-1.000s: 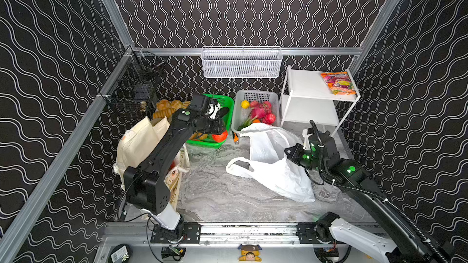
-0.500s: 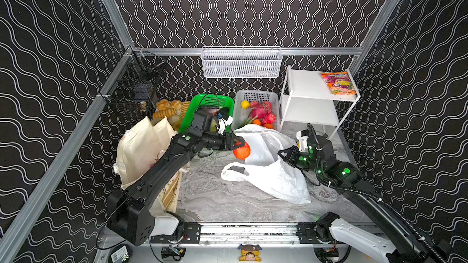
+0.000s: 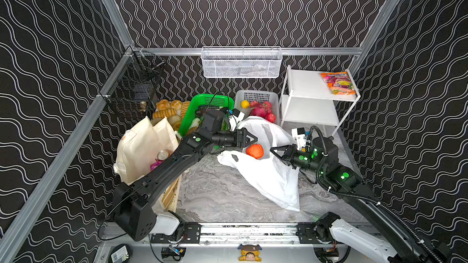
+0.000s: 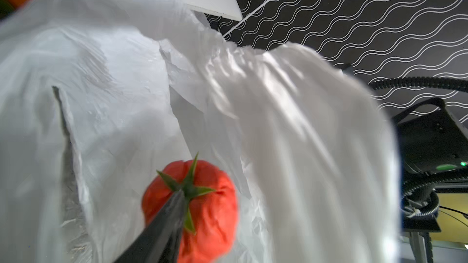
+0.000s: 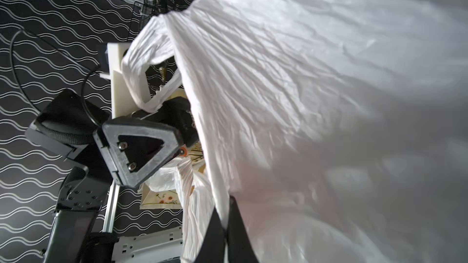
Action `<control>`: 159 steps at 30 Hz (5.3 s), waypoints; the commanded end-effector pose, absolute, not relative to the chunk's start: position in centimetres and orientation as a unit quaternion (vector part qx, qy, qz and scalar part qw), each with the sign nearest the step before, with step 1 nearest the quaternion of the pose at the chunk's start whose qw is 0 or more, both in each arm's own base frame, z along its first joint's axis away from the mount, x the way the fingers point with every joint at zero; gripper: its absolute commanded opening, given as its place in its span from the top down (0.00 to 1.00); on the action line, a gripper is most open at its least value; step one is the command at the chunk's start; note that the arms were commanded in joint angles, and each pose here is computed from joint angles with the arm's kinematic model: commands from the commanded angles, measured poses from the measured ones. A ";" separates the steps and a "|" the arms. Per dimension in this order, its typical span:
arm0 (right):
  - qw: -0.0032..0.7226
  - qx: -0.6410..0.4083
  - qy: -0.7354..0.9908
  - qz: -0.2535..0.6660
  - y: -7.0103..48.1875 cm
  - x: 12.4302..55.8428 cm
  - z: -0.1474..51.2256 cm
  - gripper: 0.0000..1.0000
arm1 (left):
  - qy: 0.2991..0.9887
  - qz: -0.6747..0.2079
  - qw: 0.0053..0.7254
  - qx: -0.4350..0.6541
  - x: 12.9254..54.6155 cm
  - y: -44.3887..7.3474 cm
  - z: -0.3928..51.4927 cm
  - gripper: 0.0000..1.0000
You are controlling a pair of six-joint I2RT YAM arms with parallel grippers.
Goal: Place the mixed food into the grocery bags and tie them
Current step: 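Carry the red tomato into the white plastic bag held open by the right gripper, then release the tomato in the bag and withdraw the left gripper, then reach the left gripper into the green basket toward the green cabbage, then grasp the green cabbage with the left gripper and lift it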
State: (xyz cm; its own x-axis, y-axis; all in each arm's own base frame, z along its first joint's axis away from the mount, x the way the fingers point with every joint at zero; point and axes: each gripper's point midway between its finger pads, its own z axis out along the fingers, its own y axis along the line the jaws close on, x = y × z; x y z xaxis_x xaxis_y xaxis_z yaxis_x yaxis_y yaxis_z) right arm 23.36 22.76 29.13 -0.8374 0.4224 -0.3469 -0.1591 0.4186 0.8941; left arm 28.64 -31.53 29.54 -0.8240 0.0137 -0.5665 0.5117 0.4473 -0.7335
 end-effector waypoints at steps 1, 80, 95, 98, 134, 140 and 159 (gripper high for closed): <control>0.285 0.067 0.765 0.573 23.3 23.0 31.3 1.00 | 0.815 -0.485 0.257 0.189 28.6 -32.0 29.6 0.37; 0.272 0.045 0.918 0.285 19.8 28.0 24.5 1.00 | 0.714 -0.503 0.345 0.343 15.5 -28.3 34.3 1.00; 0.313 -0.047 0.917 0.241 18.3 26.7 23.3 1.00 | 0.767 -0.328 0.448 0.321 18.9 -23.4 35.9 0.37; 0.328 -0.058 0.911 0.244 18.0 26.3 23.7 1.00 | 0.764 -0.315 0.469 0.311 19.9 -23.2 36.7 0.31; 0.511 -0.329 0.731 0.310 19.1 18.7 28.2 1.00 | 0.957 -0.005 0.288 0.030 53.4 -12.8 16.6 0.10; 0.516 -0.337 0.722 0.315 19.4 18.6 28.3 1.00 | 0.962 0.023 0.267 0.056 56.2 -12.6 12.4 0.01; 0.511 -0.288 0.753 0.299 18.9 20.6 27.3 1.00 | 0.959 -0.008 0.273 0.078 55.8 -12.9 11.4 0.49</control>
